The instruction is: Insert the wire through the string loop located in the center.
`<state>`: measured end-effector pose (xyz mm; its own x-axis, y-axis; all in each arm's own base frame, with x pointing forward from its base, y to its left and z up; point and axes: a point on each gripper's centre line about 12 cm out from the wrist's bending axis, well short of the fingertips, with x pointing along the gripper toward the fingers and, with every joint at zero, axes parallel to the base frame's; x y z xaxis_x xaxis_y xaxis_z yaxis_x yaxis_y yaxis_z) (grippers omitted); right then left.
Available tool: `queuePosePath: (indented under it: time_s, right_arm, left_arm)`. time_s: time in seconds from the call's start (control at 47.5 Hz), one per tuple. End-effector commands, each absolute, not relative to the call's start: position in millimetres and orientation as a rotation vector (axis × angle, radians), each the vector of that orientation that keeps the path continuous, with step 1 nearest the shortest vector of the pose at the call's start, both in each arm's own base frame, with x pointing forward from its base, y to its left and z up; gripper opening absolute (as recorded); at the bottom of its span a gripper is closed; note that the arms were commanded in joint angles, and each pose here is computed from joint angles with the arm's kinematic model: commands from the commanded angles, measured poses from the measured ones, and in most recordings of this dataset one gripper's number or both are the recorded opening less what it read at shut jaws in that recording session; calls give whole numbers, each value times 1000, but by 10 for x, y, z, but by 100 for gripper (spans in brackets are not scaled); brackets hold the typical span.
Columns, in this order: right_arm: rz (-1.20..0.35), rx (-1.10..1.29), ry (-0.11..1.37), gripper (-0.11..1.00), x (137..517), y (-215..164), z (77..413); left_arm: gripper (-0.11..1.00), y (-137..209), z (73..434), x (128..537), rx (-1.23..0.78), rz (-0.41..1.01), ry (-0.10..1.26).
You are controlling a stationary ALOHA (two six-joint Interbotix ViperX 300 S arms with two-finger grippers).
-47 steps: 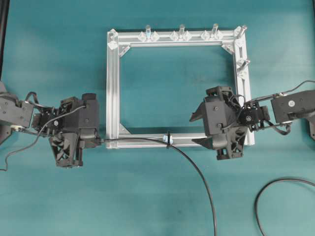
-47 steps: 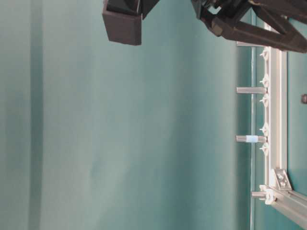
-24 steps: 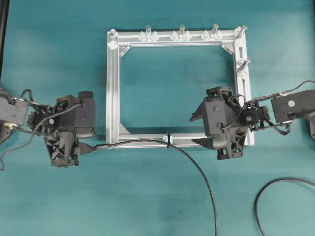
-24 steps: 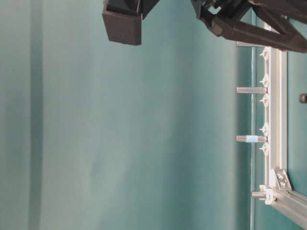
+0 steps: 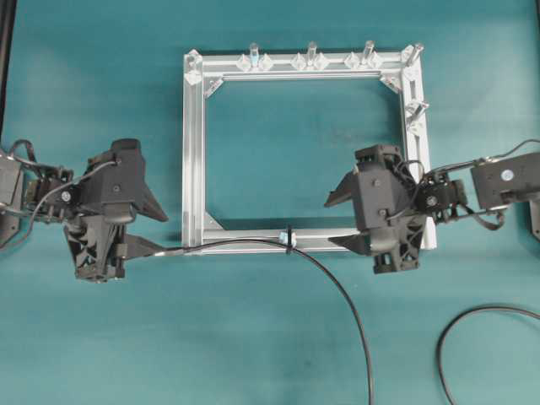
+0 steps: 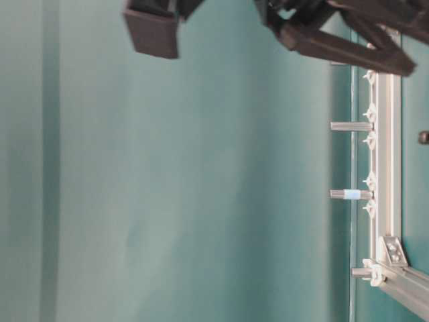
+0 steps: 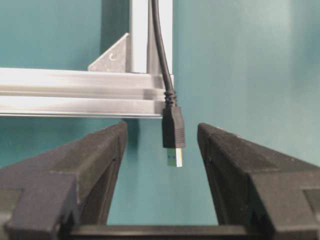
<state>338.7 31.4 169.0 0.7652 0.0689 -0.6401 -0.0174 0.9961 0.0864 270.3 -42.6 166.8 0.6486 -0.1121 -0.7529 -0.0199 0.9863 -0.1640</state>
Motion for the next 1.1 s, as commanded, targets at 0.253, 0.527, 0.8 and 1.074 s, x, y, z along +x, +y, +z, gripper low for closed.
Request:
queuePosePath:
  time_s: [0.253, 0.527, 0.8, 1.074]
  right_arm:
    - [44, 76, 639, 65, 3296, 300, 2028]
    - [46, 78, 614, 64, 3174, 288, 2099]
    - [69, 88, 511, 64, 2963, 289, 2147]
    - [106, 104, 367, 64, 2712, 298, 2156]
  left_arm:
    - [59, -380, 1958, 2786, -106, -76, 762]
    - [58, -304, 2103, 2721, -75, -74, 704]
    - [58, -284, 2133, 2617, -77, -73, 678]
    - [58, -271, 2193, 2487, -78, -76, 637]
